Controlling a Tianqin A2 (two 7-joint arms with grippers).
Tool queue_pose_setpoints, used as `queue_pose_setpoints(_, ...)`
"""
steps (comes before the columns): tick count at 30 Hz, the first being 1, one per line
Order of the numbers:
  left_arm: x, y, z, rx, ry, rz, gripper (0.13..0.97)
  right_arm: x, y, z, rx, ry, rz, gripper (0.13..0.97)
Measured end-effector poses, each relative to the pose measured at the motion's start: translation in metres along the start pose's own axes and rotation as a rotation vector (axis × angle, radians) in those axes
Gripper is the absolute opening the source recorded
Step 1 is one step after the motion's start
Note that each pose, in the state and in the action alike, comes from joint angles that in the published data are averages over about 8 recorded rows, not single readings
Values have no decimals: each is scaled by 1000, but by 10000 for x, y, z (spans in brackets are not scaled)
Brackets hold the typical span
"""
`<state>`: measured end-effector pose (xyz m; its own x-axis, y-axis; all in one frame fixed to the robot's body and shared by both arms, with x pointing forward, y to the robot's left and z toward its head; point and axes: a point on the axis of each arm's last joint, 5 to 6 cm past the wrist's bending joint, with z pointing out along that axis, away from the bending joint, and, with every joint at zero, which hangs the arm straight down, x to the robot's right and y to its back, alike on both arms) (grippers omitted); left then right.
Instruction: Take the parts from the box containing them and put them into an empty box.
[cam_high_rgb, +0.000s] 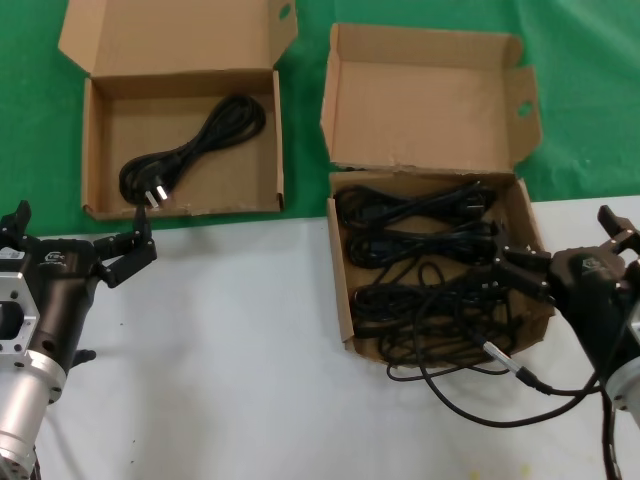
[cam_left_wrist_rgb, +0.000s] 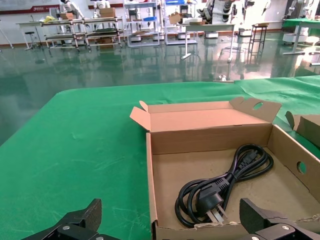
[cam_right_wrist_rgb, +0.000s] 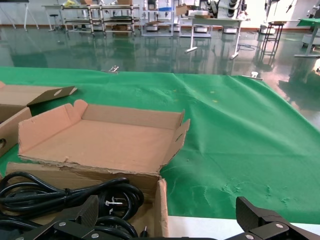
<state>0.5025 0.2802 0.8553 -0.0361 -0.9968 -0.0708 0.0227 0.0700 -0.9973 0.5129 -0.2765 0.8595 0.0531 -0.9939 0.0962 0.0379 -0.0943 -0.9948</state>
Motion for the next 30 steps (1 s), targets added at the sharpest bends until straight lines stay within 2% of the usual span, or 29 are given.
queue_pose_setpoints(30,0,0,0,0,0,0,966,0,0,0,0,0,0,966)
